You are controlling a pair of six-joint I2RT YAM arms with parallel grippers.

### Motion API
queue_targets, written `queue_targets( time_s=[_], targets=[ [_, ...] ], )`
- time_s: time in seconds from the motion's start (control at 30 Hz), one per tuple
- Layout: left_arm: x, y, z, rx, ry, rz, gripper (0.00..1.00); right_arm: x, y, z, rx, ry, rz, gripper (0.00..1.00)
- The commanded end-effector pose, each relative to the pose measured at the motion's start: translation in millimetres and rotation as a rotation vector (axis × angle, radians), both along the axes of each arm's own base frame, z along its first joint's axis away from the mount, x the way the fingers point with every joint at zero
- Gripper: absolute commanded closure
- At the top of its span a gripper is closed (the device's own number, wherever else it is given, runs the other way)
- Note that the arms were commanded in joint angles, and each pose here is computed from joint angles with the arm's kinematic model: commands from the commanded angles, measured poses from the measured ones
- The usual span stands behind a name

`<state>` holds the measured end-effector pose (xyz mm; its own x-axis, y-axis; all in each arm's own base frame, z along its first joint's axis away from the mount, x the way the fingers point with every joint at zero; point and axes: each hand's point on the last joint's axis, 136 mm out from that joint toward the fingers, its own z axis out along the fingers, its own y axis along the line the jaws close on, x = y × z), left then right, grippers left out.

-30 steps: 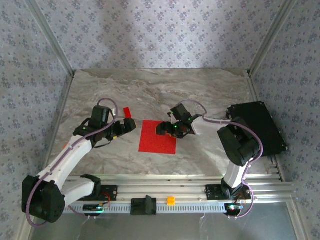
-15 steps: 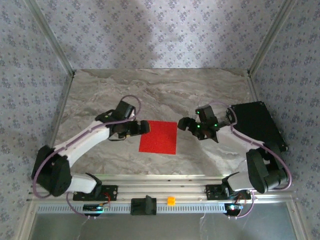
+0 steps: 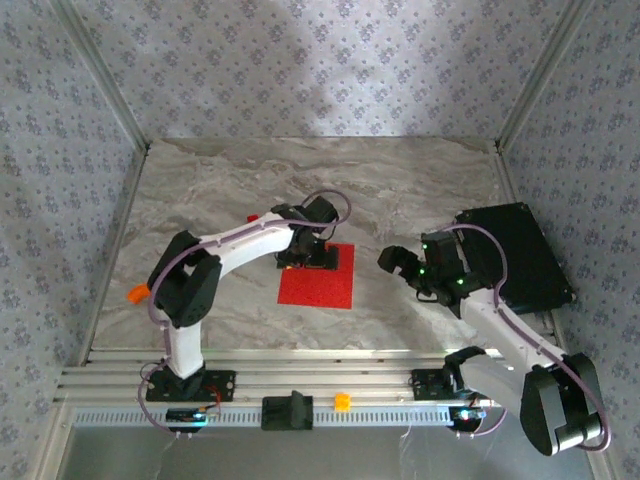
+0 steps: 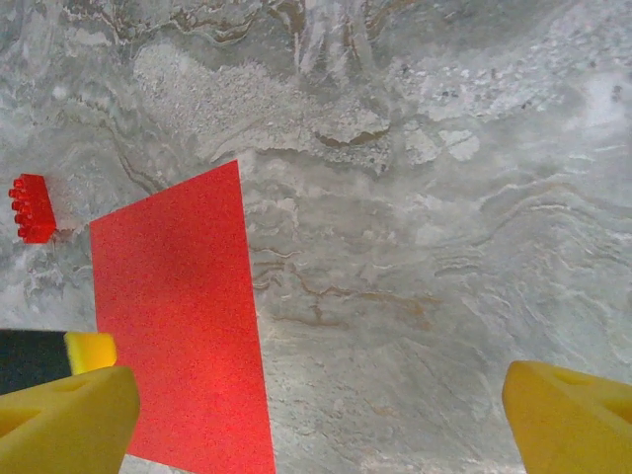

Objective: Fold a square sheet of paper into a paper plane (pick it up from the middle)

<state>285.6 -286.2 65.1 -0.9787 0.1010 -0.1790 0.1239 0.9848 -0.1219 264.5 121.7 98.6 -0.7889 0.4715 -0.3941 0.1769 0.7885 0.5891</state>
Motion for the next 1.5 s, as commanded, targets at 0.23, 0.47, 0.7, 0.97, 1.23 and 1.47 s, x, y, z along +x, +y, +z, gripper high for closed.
queue_targets(
  time_s=[0.23,0.47,0.7,0.97,1.23,1.47],
  targets=[
    [11,-4,-6,0.099,0.05,-0.048,0.0,-25,-13,-14,-0.007,0.039,-0.012,0.01],
    [24,-9,3,0.076,0.086,-0.103,0.0,-31,-9,-13,0.015,0.048,0.019,0.01],
    [30,1,14,0.064,0.125,-0.158,0.0,-35,-6,-12,0.029,0.057,0.039,0.01],
    [35,4,19,0.038,0.124,-0.112,0.0,-39,-2,-17,0.047,0.074,0.058,0.01],
    [37,3,20,0.028,0.114,-0.095,0.0,-37,1,-20,0.05,0.114,0.093,0.01],
    [38,5,20,0.028,0.126,-0.066,0.0,-33,0,-23,0.053,0.12,0.085,0.01]
  ],
)
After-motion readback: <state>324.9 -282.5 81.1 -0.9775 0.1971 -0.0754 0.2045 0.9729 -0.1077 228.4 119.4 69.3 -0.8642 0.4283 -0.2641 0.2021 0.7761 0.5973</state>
